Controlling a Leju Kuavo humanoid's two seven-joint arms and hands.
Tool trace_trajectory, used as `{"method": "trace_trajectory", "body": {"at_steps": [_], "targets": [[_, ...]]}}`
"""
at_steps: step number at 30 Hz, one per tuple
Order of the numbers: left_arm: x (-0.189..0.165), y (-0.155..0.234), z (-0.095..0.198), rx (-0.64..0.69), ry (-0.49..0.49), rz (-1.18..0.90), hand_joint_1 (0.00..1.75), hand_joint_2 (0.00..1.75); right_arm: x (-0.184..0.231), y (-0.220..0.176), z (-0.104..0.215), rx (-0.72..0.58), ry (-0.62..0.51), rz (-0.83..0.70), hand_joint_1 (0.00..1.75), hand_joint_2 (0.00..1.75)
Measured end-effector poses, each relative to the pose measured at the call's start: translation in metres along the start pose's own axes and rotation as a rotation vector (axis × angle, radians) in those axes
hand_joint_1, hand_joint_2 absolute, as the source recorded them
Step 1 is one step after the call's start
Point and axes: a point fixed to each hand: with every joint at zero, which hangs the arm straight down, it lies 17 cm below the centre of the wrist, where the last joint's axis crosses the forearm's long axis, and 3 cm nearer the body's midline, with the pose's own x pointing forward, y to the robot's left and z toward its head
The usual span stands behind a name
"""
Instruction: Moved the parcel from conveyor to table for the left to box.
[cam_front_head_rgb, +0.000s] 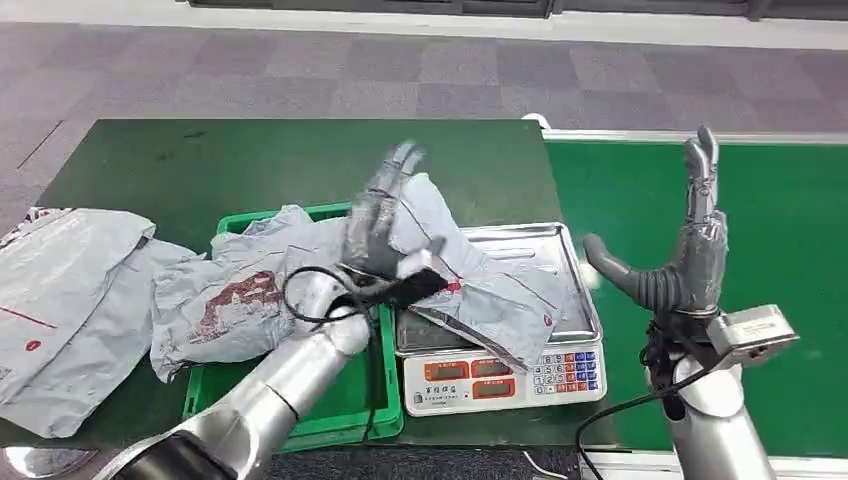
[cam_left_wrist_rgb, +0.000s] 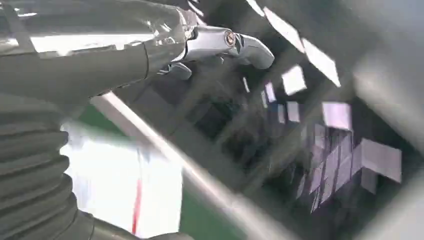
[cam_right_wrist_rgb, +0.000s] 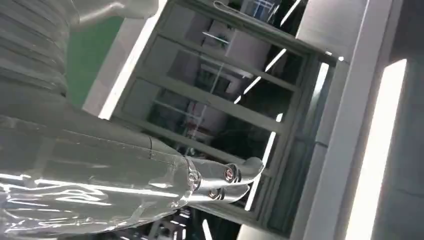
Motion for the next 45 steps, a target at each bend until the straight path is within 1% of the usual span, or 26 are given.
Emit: {"method": "trace_trajectory", "body": {"at_steps": [1,3,7,8,11,14,19,20,21,28,45], "targets": [[0.003,-0.016,0.004,-0.054,-0.001,-0.024,0.00,1.75,0.001,-0.001,0.000,-0.002,-0.003,0.005,0.00,1.75],[0.012,-0.036,0.009,-0.117,-0.022,-0.051,0.00,1.75,0.003,-0.002,-0.001,-0.008,-0.007,0.008,0.00,1.75],[0.015,-0.053,0.016,-0.179,-0.041,-0.080,0.00,1.75,0.005,-0.004,-0.001,-0.015,-0.010,0.013,0.00,1.75],[0.014,-0.061,0.018,-0.218,-0.036,-0.094,0.00,1.75,0.005,-0.005,-0.001,-0.015,-0.012,0.016,0.00,1.75],[0.002,-0.094,0.032,-0.406,0.015,-0.160,0.00,1.75,0.006,-0.004,-0.002,-0.003,-0.015,0.019,0.00,1.75],[-0.008,-0.131,0.059,-0.629,0.069,-0.234,0.00,1.75,0.004,-0.001,-0.002,0.018,-0.008,0.028,0.00,1.75],[-0.019,-0.143,0.070,-0.784,0.128,-0.310,0.00,1.75,0.004,0.001,-0.002,0.025,-0.008,0.057,0.00,1.75],[-0.021,-0.143,0.072,-0.802,0.140,-0.320,0.17,1.75,0.004,0.002,-0.002,0.028,-0.009,0.062,0.00,1.75],[-0.023,-0.143,0.072,-0.812,0.150,-0.327,1.75,1.75,0.004,0.003,-0.001,0.033,-0.007,0.062,0.00,1.75],[-0.033,-0.145,0.080,-0.824,0.185,-0.351,1.75,1.75,0.003,0.007,0.004,0.037,0.007,0.067,0.00,1.75],[-0.038,-0.147,0.086,-0.834,0.196,-0.359,1.75,1.75,0.002,0.008,0.008,0.031,0.019,0.062,0.00,1.75]]}}
